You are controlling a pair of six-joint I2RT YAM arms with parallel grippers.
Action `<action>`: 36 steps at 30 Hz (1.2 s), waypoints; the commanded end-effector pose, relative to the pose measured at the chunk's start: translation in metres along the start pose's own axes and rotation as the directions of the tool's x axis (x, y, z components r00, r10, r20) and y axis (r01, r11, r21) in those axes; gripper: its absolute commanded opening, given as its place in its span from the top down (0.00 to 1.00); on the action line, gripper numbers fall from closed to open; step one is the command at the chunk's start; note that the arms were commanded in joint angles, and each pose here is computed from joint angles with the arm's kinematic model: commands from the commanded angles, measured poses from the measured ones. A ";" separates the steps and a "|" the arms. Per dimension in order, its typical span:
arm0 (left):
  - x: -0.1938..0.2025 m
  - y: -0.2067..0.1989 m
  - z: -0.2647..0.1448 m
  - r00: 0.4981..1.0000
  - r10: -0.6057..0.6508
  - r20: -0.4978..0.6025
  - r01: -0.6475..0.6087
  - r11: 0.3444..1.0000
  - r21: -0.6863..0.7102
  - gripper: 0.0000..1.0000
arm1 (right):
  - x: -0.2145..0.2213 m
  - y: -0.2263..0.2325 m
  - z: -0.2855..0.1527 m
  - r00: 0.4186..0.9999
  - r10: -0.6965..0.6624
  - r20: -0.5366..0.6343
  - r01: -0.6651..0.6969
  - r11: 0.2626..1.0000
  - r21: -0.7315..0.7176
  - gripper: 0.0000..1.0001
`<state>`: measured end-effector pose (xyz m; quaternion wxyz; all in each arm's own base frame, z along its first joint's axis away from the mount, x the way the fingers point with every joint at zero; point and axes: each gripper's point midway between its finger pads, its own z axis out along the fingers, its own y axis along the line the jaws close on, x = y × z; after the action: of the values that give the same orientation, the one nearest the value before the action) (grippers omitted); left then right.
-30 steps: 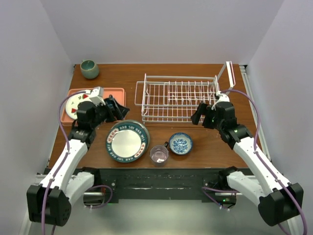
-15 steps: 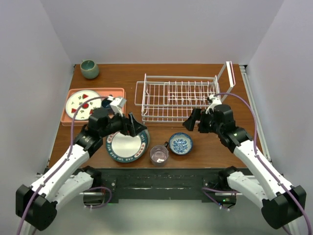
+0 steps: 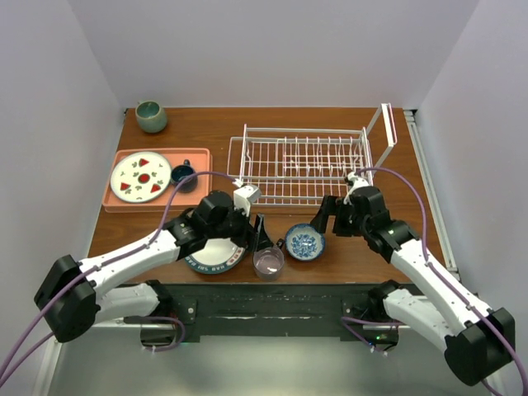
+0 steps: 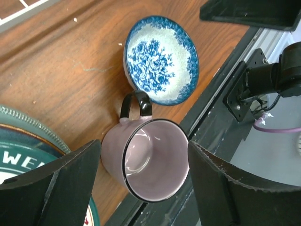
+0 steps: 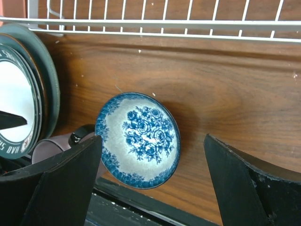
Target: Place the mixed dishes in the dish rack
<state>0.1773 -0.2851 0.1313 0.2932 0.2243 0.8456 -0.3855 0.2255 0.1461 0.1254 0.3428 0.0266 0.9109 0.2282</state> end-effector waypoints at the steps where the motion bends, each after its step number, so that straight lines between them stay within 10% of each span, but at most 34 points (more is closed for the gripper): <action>1: -0.025 -0.007 0.002 0.996 0.053 0.077 -0.052 0.999 -0.010 0.22 | 0.003 -0.004 0.002 1.000 0.013 -0.005 -0.013 1.000 0.022 0.07; 23: -0.055 -0.005 -0.012 0.976 0.106 0.189 -0.090 0.992 -0.090 0.16 | 0.061 -0.039 0.052 0.980 0.142 -0.142 -0.123 0.983 0.135 0.43; 36: -0.076 -0.035 -0.010 0.955 0.189 0.230 -0.197 0.980 0.013 0.17 | 0.033 -0.035 0.028 0.990 0.114 -0.079 -0.099 0.981 0.165 1.00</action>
<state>0.2037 -0.2898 0.1672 0.3816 0.2323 0.8177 -0.3629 0.2091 0.1343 0.0397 0.2508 0.0926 0.9479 0.1734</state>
